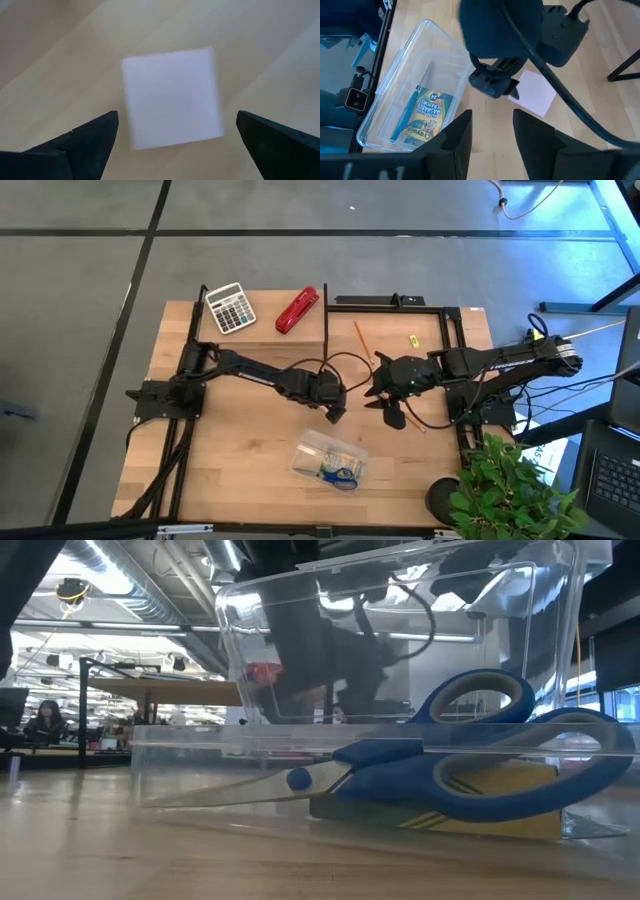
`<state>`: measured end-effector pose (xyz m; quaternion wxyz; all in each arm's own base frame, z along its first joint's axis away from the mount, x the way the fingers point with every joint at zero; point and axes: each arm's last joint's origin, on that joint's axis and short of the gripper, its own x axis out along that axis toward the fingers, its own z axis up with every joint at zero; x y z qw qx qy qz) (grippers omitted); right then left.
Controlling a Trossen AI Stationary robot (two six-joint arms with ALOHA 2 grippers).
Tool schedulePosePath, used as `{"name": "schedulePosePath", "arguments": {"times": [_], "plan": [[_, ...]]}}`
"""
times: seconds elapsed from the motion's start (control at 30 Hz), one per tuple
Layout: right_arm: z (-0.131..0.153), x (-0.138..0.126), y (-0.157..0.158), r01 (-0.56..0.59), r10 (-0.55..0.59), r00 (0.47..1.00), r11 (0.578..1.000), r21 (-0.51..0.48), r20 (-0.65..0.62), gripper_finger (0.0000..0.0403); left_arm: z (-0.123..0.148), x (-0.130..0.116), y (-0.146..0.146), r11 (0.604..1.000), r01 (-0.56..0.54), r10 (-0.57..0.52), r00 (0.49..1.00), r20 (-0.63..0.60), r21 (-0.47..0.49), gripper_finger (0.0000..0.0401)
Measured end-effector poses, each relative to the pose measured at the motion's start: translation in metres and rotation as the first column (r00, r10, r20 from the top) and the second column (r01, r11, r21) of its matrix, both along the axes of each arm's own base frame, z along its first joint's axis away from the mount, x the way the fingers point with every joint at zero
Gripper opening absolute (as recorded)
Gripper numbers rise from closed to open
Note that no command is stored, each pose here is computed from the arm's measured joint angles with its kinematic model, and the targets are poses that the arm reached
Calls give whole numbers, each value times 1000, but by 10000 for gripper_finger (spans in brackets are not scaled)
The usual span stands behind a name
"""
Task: Pack school essentials
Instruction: Put the pink sticky note into the transparent supply box
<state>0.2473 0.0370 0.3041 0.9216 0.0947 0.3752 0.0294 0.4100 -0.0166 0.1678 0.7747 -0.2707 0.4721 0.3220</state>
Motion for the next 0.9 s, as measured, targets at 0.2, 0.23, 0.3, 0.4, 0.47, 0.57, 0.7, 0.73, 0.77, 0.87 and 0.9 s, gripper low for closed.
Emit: {"name": "schedulePosePath", "arguments": {"times": [0.2, 0.23, 0.3, 0.4, 0.47, 0.57, 0.7, 0.73, 0.77, 0.87, 0.9], "plan": [[0, 0, 0, 1, -1, 1000, 1000, 1, 1, 145, -12, 4, 0, 1000, 1, -1, 1000, -5, -6, 400], [0, 0, 0, 1, -1, 1000, 1000, 0, -1, 145, -13, 5, 0, 1000, 3, -3, 1000, -4, -9, 400], [0, 0, 0, 0, 0, 1000, 1000, 0, 1, 145, -13, 5, -1, 1000, 8, -8, 1000, -7, -10, 400], [0, 0, 0, 0, 0, 1000, 1000, 1, -2, 145, -13, 5, -1, 1000, 18, -18, 1000, -2, 0, 400], [0, 0, 0, 0, 0, 1000, 1000, 0, 0, 145, -13, 5, -1, 1000, 19, -19, 1000, -2, 1, 400], [0, 0, 0, 1, -1, 1000, 1000, 1, -1, 145, -19, 7, -1, 1000, 20, -20, 1000, -7, -2, 400], [0, 0, 0, 0, 0, 1000, 1000, 0, -1, 145, -25, 10, -2, 999, 28, -28, 1000, -4, -17, 400], [0, 0, 0, 0, 0, 1000, 1000, 0, -1, 145, -25, 9, -2, 999, 29, -29, 1000, -6, -19, 400], [0, 0, 0, 1, -1, 1000, 1000, 1, -1, 145, -25, 10, -3, 999, 31, -31, 999, -4, -20, 400], [0, 0, 0, -1, 1, 1000, 1000, 0, -1, 145, -25, 9, -4, 999, 31, -31, 1000, -6, -14, 400], [0, 0, 0, 0, 0, 1000, 1000, 0, -1, 145, -25, 9, -4, 999, 30, -30, 1000, -6, -14, 400]]}}
